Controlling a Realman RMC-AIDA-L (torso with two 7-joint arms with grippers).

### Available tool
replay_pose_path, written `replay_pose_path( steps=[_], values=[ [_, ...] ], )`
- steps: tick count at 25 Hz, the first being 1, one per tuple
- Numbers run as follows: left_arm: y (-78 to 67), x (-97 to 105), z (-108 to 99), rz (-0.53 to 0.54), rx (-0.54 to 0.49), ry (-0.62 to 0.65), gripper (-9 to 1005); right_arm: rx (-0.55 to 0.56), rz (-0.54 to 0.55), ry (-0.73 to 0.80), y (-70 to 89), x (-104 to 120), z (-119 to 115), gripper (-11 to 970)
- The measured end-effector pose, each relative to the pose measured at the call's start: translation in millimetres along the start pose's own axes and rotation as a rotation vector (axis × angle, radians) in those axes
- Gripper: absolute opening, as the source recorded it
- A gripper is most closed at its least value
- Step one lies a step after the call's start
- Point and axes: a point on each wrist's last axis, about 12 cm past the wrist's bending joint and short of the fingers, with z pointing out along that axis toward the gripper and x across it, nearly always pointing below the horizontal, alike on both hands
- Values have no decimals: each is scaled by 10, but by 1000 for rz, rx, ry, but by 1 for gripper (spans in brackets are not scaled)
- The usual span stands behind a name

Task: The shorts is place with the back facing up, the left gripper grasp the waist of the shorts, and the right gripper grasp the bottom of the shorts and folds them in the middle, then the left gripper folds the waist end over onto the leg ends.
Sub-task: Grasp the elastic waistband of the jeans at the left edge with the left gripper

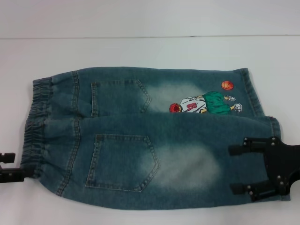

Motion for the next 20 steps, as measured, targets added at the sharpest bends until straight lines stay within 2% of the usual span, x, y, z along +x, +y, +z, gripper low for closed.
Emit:
replay_pose_path(
  steps=[10,20],
  values=[
    [75,27,32,2,-76,36,853,-5,-1,-5,-10,-21,12,948],
    [50,-15,168,38,-76,70,850,-12,13,-9,-24,-36,39,949]
  ],
)
